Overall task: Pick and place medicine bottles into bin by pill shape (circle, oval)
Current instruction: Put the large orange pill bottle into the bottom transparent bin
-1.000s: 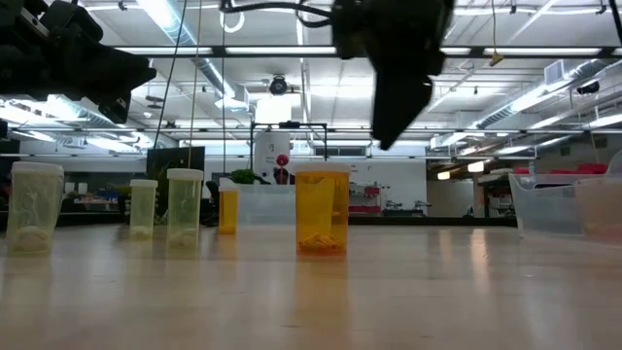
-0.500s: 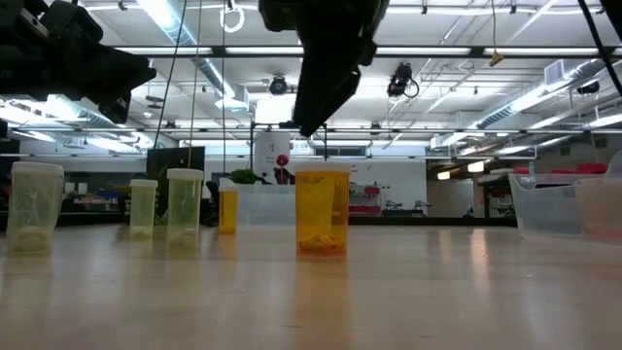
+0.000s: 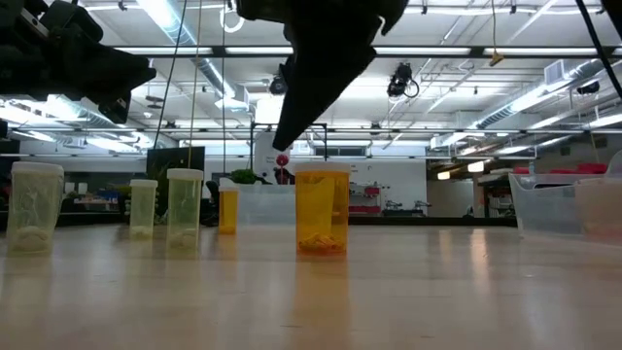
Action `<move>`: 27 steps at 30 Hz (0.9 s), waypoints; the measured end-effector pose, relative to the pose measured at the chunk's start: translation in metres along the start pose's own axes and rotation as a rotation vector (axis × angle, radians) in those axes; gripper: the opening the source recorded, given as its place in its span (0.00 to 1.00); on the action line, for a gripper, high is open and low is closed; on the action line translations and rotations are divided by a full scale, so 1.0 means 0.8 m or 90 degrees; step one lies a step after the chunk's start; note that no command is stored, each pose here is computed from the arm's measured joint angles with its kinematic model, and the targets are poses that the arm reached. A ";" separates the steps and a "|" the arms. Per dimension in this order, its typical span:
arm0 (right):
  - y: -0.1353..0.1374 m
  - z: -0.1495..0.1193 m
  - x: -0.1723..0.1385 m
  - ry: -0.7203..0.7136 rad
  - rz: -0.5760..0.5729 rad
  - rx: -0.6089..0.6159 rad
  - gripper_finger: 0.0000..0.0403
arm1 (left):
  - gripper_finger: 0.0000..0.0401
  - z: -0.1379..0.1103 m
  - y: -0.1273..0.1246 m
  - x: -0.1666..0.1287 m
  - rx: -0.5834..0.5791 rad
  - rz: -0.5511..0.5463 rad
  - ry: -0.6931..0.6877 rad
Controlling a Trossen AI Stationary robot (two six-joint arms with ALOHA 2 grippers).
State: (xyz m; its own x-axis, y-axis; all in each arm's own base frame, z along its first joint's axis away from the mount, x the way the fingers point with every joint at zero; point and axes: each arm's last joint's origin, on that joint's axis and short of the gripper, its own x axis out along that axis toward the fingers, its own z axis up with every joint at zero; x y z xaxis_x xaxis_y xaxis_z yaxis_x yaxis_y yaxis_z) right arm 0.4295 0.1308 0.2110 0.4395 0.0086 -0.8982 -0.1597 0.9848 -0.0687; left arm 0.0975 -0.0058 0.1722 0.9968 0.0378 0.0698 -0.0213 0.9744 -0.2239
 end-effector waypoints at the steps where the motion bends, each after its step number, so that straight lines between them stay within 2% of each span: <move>1: 0.001 0.000 0.001 -0.002 -0.004 -0.005 0.65 | 0.22 0.000 0.000 0.000 0.000 0.000 0.000; 7: 0.004 -0.004 0.011 0.017 -0.026 -0.027 0.64 | 0.22 0.000 0.000 0.000 0.000 0.001 0.001; 22: -0.001 -0.026 0.025 0.075 -0.025 0.005 0.64 | 0.22 0.000 0.000 0.000 0.000 0.000 -0.001; 27: -0.001 -0.025 0.025 0.069 -0.027 0.012 0.63 | 0.21 0.000 0.000 0.000 0.000 0.000 -0.001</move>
State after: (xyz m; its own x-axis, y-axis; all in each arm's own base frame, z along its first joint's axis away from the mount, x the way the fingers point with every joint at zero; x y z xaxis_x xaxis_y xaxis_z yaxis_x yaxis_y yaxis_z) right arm 0.4206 0.1271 0.1848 0.3475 -0.0506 -0.9363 -0.1259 0.9870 -0.1001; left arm 0.0975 -0.0057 0.1724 0.9968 0.0384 0.0708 -0.0216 0.9744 -0.2238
